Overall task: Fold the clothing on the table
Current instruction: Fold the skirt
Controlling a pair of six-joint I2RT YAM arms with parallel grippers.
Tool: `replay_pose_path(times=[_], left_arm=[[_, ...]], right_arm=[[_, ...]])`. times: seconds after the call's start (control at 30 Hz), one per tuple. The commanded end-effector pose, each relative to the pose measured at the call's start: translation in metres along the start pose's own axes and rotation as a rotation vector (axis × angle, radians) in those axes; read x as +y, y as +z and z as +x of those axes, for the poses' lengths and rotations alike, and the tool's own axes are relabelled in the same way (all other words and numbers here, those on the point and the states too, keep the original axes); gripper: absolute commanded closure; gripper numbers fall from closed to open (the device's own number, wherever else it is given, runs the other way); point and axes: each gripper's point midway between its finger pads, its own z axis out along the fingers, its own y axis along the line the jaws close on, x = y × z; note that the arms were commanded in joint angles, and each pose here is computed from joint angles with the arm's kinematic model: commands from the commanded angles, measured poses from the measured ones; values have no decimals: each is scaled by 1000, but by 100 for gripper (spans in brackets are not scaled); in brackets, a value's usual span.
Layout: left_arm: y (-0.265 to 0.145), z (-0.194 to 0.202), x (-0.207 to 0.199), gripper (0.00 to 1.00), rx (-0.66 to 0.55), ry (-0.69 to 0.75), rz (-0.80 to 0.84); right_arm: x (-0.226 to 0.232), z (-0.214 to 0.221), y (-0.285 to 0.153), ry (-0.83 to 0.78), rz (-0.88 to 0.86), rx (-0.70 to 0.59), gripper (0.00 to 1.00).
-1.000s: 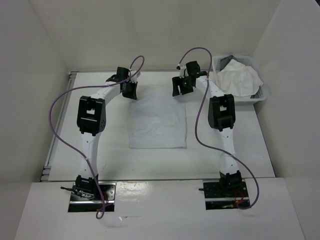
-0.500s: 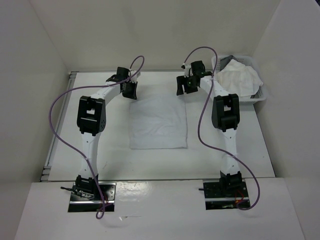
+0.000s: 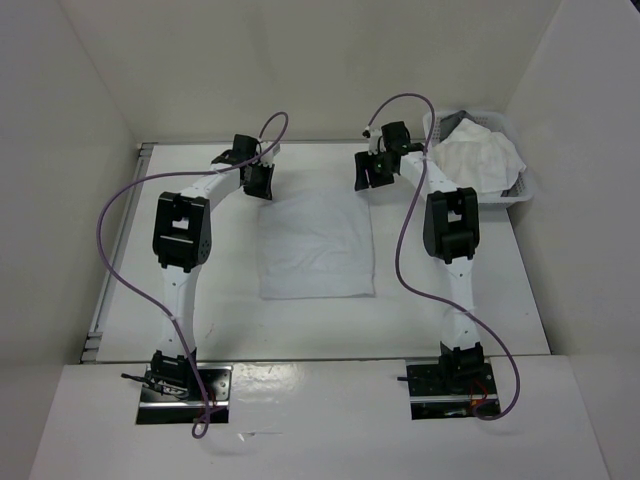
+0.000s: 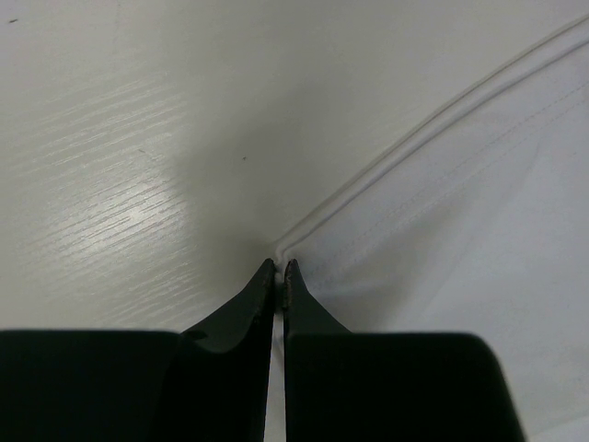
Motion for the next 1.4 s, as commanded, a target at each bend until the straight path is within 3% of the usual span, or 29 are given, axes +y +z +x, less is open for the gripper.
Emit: replay_pose_path(times=[0.0,0.5,1.23,1.37], left_arm=[[-15,2,2,92,15,8,-17],[-18,-2,1,90,7,19,-18],[-15,2,2,90,15,17,-17],[-15,2,2,90,15,17,-17]], right_arm=[[2,-18,3,-34,-5,-56,35],[-1,-13,16,-26,-16,-32,41],[13,-4,35,-55,-12,7,69],[12,-8,31,-58,1,-1,69]])
